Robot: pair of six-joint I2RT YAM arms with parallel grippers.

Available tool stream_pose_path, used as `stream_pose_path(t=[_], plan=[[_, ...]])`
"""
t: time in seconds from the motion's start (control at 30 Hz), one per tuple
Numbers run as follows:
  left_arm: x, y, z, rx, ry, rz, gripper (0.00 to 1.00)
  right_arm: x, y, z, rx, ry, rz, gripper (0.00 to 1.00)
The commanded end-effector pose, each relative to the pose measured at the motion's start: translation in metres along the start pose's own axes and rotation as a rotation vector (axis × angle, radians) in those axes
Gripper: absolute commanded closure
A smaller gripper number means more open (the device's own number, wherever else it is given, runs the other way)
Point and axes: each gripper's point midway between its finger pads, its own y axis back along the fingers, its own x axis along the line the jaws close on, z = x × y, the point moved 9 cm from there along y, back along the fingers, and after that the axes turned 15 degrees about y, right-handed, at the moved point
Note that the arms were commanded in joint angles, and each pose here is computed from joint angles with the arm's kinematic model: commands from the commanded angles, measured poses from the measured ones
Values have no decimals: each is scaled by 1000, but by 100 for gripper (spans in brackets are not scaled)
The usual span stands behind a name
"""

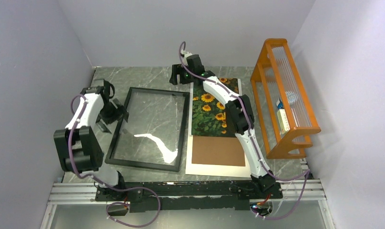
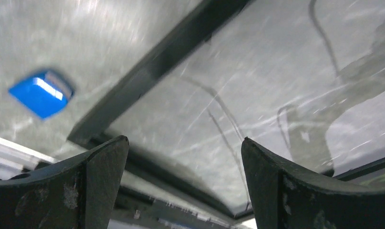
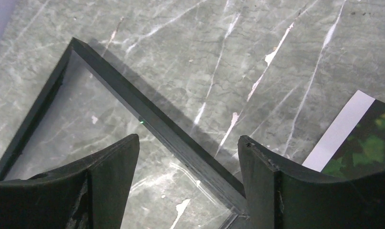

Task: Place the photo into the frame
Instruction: Adjust the photo frame item on the photo frame, then adjust the photo frame at the center of the board.

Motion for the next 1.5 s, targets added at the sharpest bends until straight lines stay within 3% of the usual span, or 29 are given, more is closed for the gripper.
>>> stream_pose_path(t=[0.0,0.23,0.5,0.77,1.07,1.3,1.47], plan=[[31,19,-35,86,95,50,6,-4,-7,3,-34,72,17,19],[59,28,-75,237,167,65,6,-10,-15,-9,-15,91,32,14],[80,9,-107,336,260,121,6,-9,-21,-21,-1,68,68,13],[83,-13,-121,344,373,61,6,-8,-30,-31,4,75,137,13],[84,-29,-123,326,395,82,6,-6,-36,-51,60,36,169,13],[67,-48,-117,336,360,-75,8,1,-21,-46,78,20,223,17],[54,-53,-102,263,308,-184,9,8,-4,-30,70,-29,322,25]])
